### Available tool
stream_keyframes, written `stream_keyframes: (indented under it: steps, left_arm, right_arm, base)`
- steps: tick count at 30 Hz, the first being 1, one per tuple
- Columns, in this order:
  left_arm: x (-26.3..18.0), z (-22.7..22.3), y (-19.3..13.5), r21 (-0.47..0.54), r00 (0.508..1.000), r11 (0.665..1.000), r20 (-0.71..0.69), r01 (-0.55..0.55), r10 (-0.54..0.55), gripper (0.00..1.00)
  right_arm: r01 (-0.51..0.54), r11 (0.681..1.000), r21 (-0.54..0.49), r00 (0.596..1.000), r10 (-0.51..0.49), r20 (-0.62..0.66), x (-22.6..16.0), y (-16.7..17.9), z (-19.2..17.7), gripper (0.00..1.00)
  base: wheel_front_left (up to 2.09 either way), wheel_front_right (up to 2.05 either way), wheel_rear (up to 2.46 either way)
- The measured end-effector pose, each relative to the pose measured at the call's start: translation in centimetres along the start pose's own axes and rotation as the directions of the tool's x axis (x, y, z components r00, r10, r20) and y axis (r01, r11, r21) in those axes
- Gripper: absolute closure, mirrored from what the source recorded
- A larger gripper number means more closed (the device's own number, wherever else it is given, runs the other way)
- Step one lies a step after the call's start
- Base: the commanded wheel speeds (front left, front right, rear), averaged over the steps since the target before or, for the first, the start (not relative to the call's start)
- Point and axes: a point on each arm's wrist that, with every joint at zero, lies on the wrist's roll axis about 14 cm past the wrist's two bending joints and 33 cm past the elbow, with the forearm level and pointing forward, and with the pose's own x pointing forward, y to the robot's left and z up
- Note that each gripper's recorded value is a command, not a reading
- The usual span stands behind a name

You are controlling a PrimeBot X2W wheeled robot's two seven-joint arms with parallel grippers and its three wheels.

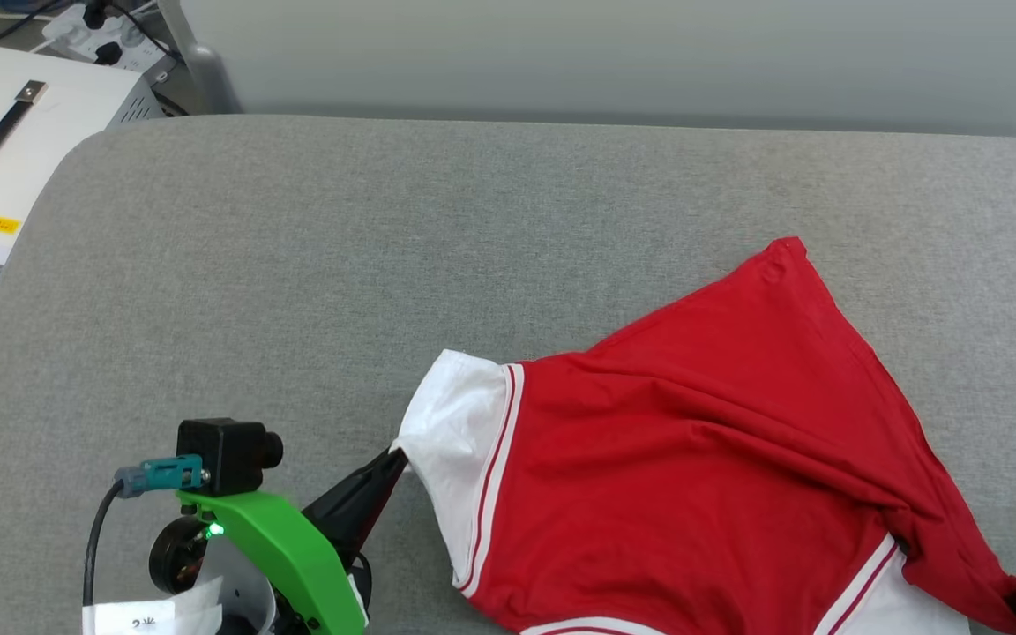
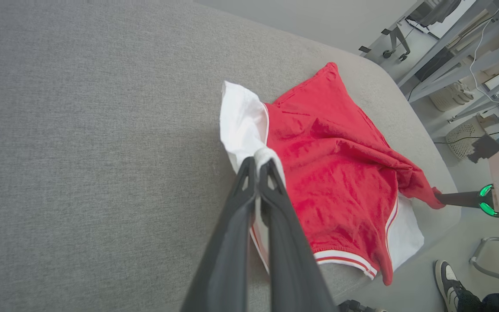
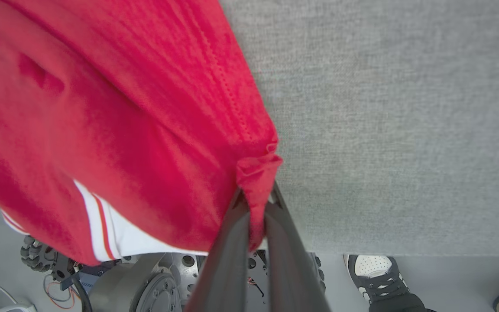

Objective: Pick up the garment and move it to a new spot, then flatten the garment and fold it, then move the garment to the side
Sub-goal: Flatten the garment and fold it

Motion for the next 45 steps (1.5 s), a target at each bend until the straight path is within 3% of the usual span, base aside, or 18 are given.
stream_keyframes:
  steps: [7,8,13,26,45]
  left_arm:
    - [0.3,-0.1,-0.5,-0.006,1.000,1.000,0.003,0.014,-0.014,1.00]
    - [0.3,-0.1,-0.5,-0.006,1.000,1.000,0.004,0.014,-0.014,1.00]
    - [0.0,0.0,-0.5,-0.004,1.000,1.000,0.011,0.012,-0.012,1.00]
    - [0.2,-0.1,0.0,-0.011,1.000,1.000,-0.003,0.006,-0.006,1.00]
    - [1.1,-1.3,3.9,-0.087,0.995,0.991,-0.022,-0.100,0.098,1.00]
  right_arm:
    - [-0.009,1.000,0.017,1.000,0.009,0.000,0.0,0.2,-0.8,1.00]
    - [-0.009,1.000,0.012,1.000,0.009,0.006,-0.1,0.3,-0.7,0.00]
    - [-0.016,0.999,-0.044,0.998,0.019,0.052,-1.0,0.8,0.9,0.00]
    - [-0.069,0.964,-0.258,0.960,0.135,0.245,-3.7,7.8,13.8,0.00]
    - [-0.031,0.960,-0.277,0.991,0.065,0.116,7.4,10.7,21.5,0.00]
  base:
    - [0.00,0.00,0.00]
    - [0.00,0.00,0.00]
    - [0.00,0.00,0.00]
    - [0.00,0.00,0.00]
    - [0.00,0.00,0.00]
